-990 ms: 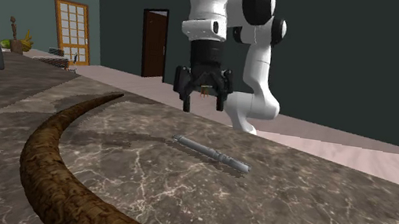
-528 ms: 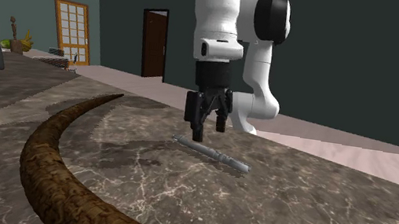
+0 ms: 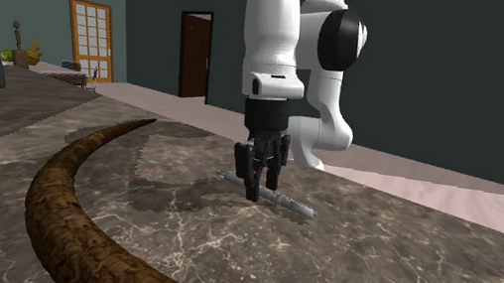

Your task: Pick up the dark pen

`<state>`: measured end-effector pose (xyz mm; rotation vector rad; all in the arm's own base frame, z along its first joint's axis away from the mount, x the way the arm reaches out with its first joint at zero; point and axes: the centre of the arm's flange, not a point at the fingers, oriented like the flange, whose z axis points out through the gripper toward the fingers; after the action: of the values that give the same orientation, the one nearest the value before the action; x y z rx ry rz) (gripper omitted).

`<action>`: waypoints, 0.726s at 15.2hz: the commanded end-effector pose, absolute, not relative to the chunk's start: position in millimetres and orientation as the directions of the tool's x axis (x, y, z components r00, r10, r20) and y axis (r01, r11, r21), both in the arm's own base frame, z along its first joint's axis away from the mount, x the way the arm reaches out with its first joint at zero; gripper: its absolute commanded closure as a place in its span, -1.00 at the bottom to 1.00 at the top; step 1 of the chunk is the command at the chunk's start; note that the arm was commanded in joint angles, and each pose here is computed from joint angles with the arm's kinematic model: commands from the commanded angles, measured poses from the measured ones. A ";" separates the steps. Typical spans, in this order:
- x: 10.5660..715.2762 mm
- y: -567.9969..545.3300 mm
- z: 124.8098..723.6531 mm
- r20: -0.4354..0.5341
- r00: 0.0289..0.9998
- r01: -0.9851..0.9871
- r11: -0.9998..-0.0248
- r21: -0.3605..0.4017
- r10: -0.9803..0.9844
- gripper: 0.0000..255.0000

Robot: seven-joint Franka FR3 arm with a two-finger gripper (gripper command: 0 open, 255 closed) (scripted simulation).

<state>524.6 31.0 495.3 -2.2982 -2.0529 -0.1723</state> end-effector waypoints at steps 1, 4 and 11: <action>524.7 30.8 494.7 0.120 0.110 0.993 -0.114 0.033 0.987 1.00; 524.8 30.6 494.9 0.120 0.110 0.993 -0.114 0.033 0.987 1.00; 524.8 31.0 504.8 0.120 0.110 0.993 -0.114 0.034 0.987 1.00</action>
<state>524.7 30.8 500.5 -2.2986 -2.0533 -0.1737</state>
